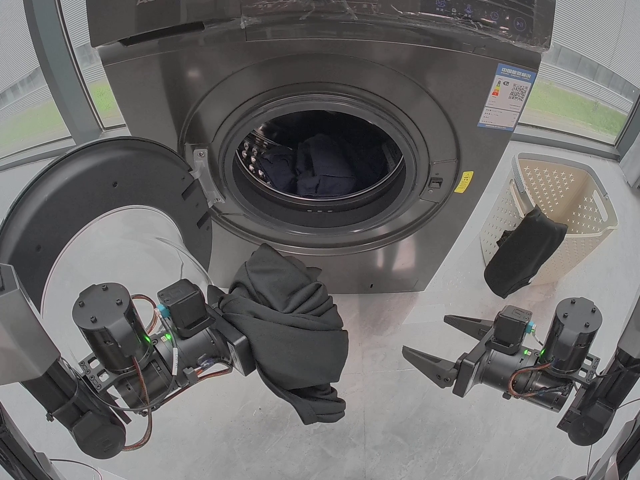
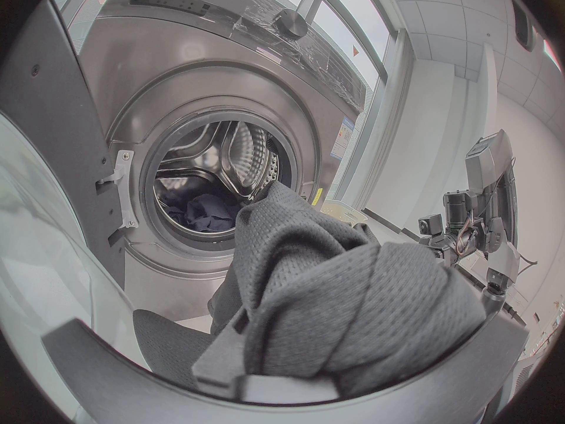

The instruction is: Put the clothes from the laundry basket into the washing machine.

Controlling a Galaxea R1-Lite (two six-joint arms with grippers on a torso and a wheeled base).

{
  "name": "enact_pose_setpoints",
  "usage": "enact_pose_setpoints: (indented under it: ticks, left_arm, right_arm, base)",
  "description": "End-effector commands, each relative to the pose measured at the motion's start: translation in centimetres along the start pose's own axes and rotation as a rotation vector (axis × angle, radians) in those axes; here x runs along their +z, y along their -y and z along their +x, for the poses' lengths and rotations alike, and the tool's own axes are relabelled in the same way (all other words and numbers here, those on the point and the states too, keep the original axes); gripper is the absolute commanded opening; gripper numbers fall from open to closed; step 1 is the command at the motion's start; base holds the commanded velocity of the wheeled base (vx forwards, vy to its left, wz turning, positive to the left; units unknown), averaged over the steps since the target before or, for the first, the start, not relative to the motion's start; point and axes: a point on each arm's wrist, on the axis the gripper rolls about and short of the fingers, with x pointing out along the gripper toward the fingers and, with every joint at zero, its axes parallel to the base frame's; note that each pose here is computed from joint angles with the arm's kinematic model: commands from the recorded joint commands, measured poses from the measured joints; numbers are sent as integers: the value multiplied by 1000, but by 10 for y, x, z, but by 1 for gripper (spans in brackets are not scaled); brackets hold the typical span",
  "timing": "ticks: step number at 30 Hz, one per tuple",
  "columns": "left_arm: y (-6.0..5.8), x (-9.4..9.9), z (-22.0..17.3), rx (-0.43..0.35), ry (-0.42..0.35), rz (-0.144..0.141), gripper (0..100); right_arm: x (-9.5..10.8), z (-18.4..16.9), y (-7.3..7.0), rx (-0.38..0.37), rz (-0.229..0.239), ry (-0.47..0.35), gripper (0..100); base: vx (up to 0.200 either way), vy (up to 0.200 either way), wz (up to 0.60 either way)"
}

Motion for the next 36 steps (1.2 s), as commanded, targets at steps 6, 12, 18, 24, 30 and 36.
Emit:
enact_pose_setpoints:
  ticks: [6,12,18,24,30,36]
  left_arm:
    - [0,-6,1,-1,-23,3,0]
    - [1,-7,2,-4,-29,28,0]
    - [0,-12,3,-4,-46,36,0]
    - [1,-13,4,-7,-52,37,0]
    - [3,-13,4,-13,-52,38,0]
    - [1,-12,6,-3,-41,51,0]
  right_arm:
    - [-1,1,1,-2,2,-4,100]
    - [1,3,1,2,1,6,100]
    - [1,3,-1,9,1,5,100]
    - [1,3,0,8,1,5,100]
    - [1,3,-1,9,1,5,100]
    - [1,3,-1,8,1,6,100]
  base:
    - [0,0,0]
    - [33,0,0]
    - [200,0,0]
    - [167,0,0]
    - [0,0,0]
    - [0,-133,0]
